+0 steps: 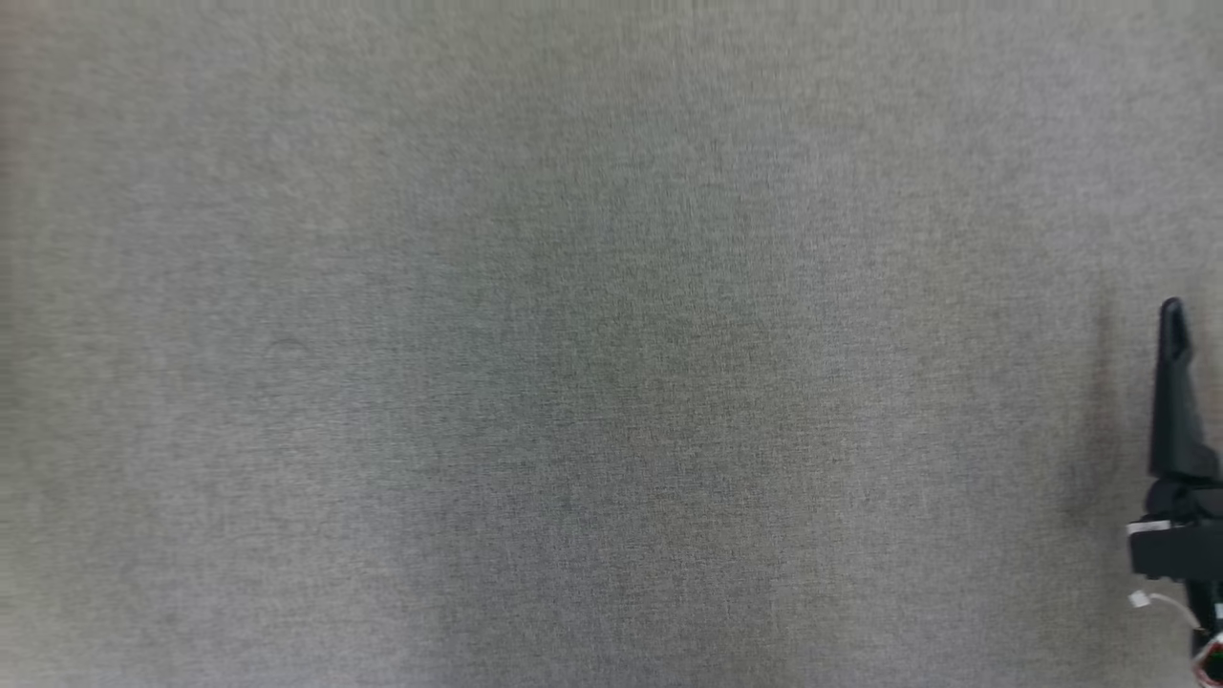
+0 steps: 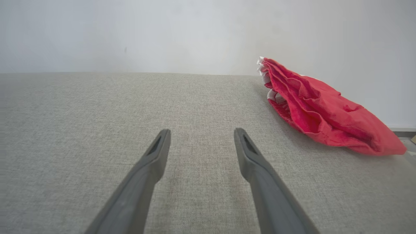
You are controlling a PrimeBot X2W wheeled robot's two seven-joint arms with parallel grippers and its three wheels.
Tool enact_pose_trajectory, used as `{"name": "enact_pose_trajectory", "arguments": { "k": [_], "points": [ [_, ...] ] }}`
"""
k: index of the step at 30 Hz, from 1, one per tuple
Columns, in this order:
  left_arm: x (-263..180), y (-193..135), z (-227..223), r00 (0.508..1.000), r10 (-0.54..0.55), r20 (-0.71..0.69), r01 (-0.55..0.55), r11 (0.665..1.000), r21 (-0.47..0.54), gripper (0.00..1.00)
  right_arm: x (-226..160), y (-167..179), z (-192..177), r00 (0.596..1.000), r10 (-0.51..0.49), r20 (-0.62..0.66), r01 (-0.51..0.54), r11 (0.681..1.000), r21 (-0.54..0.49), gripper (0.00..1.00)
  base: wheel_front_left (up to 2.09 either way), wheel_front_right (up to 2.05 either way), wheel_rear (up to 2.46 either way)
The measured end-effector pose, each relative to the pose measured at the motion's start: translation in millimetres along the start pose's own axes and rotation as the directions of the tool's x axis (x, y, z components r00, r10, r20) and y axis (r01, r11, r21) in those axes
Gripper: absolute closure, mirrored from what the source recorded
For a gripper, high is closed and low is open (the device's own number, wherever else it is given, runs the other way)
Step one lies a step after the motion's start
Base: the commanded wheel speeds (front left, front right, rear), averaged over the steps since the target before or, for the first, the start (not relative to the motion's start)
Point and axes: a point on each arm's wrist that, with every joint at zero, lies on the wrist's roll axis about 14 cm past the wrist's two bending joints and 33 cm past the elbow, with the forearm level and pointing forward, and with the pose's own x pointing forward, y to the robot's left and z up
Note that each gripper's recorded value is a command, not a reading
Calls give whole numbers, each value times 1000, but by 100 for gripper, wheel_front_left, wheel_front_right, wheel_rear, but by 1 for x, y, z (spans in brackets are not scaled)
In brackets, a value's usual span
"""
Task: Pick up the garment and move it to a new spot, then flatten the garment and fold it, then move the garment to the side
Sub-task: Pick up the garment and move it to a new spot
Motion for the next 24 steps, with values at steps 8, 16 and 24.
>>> {"name": "enact_pose_trajectory", "arguments": {
  "k": [8, 16, 24],
  "points": [
    [-21, -31, 144, 932, -120, 341, 108, 993, 55, 100, -9, 18, 11, 999, 10, 40, -12, 997, 73, 0, 0, 0, 0],
    [-91, -118, 280, 738, -325, 591, 283, 945, 166, 100, -32, 13, 28, 995, -52, 83, 41, 990, 132, 0, 0, 0, 0],
    [-186, -254, 343, 469, -561, 682, 591, 773, 230, 100, -68, -20, 38, 978, -184, 97, 167, 973, 161, 0, 0, 0, 0]
  ]
}}
